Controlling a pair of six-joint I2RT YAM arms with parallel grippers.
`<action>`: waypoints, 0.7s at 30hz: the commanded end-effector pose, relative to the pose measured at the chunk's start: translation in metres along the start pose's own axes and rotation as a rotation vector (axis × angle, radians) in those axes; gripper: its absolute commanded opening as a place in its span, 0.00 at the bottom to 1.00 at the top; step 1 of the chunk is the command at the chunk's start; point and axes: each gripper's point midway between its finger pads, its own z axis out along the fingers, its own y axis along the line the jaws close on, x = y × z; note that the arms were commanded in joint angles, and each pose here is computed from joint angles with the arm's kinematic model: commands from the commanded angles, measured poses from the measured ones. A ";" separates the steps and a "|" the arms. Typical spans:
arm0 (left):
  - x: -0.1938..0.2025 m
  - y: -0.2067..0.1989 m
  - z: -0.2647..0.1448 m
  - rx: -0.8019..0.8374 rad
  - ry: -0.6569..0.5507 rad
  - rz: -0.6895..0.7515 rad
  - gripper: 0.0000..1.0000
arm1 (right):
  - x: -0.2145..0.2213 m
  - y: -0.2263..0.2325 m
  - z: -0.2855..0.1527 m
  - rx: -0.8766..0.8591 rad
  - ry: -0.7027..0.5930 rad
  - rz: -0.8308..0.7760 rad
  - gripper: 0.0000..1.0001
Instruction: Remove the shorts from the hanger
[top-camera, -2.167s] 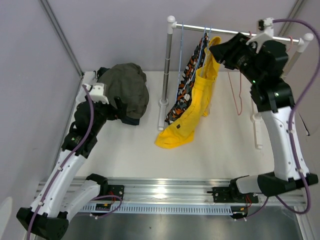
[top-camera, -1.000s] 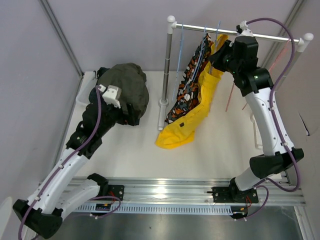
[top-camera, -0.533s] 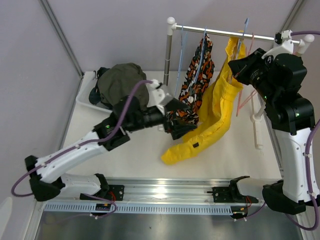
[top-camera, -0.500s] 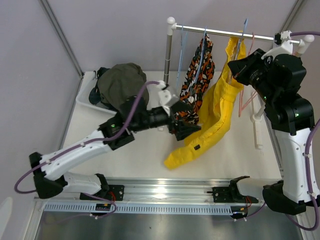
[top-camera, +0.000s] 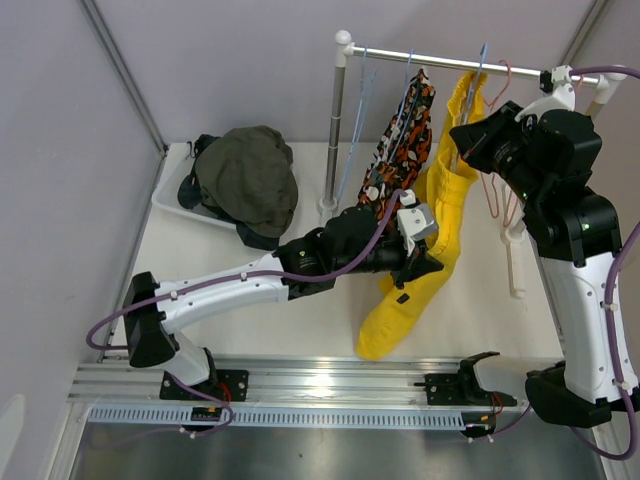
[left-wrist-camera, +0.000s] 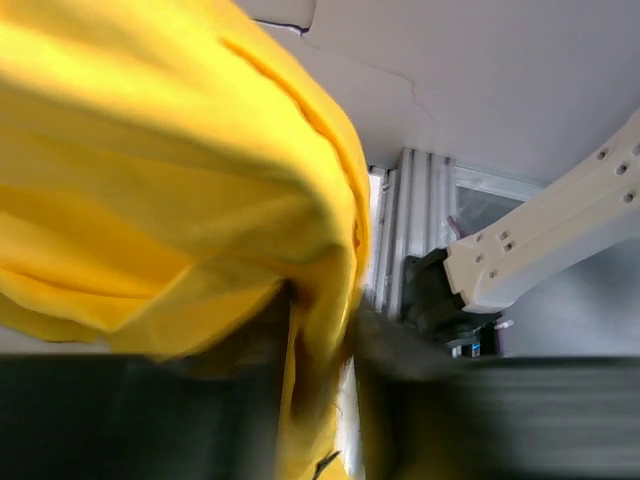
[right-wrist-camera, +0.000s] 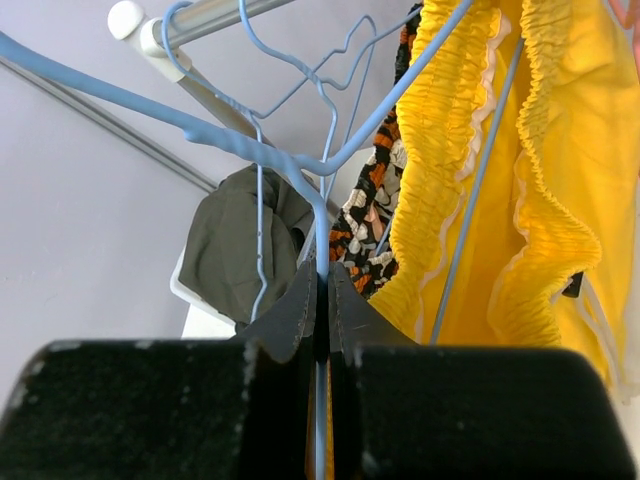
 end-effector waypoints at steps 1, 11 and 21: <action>-0.031 0.004 0.005 -0.037 -0.089 0.015 0.02 | -0.037 0.024 -0.019 -0.092 -0.141 -0.001 0.00; 0.064 -0.048 -0.047 -0.056 0.030 0.003 0.00 | -0.054 0.017 -0.009 -0.081 -0.135 -0.033 0.00; 0.074 -0.052 -0.049 -0.089 0.026 0.038 0.00 | -0.042 0.014 -0.002 -0.112 -0.082 0.013 0.00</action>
